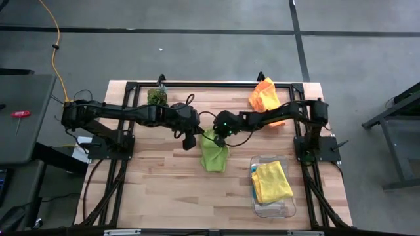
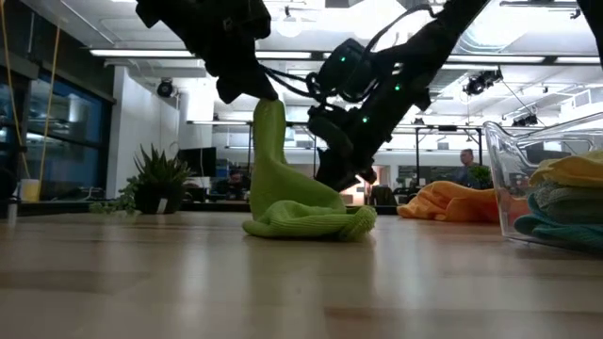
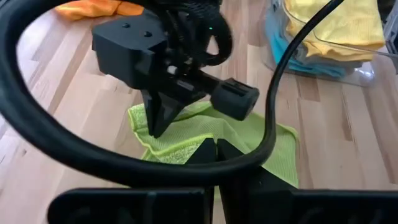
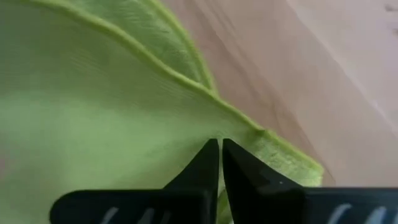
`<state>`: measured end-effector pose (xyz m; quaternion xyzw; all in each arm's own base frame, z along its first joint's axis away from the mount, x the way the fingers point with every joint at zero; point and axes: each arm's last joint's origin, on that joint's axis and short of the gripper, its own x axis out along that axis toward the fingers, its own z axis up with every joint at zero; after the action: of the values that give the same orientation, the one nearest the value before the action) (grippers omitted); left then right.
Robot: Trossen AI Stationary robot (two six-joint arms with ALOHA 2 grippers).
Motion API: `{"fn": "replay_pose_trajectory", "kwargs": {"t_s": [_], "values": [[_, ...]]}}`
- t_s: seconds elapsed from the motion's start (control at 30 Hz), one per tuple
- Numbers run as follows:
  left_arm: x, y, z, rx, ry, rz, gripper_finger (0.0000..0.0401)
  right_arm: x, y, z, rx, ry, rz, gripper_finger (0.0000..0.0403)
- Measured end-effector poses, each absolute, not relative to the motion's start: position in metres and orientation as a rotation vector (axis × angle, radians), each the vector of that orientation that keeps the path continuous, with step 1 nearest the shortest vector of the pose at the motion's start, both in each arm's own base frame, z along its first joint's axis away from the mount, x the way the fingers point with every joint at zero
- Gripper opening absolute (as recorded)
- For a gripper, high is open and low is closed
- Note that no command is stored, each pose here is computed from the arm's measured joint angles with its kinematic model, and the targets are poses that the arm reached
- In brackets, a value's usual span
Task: Fold microfiber towels
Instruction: Fold the green microfiber cloth
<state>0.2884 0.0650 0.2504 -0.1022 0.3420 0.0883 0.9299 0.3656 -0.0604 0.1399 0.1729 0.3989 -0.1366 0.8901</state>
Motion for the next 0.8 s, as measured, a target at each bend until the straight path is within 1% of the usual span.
{"fn": "replay_pose_trajectory", "kwargs": {"t_s": [0.13,0.23,0.33,0.47,0.57,0.7,0.8], "values": [[0.288,0.065,0.25,-0.21,0.703,0.182,0.0,0.365,-0.066,0.137,0.334,0.852,-0.326,0.0003],[0.288,0.065,0.25,-0.212,0.709,0.182,0.0,0.356,-0.072,0.131,0.296,0.936,-0.421,0.0005],[0.287,0.065,0.25,-0.21,0.716,0.181,0.0,0.347,-0.079,0.127,0.293,1.018,-0.459,0.0001],[0.284,0.064,0.252,-0.202,0.722,0.183,0.0,0.334,-0.085,0.129,0.239,1.118,-0.538,0.0001],[0.278,0.066,0.255,-0.196,0.736,0.208,0.0,0.324,-0.085,0.14,0.206,1.163,-0.54,0.0],[0.27,0.072,0.252,-0.186,0.802,0.259,0.0,0.315,-0.083,0.17,0.181,1.115,-0.528,0.0],[0.266,0.076,0.252,-0.194,0.827,0.283,0.0,0.302,-0.08,0.184,0.179,1.164,-0.527,0.0]]}}
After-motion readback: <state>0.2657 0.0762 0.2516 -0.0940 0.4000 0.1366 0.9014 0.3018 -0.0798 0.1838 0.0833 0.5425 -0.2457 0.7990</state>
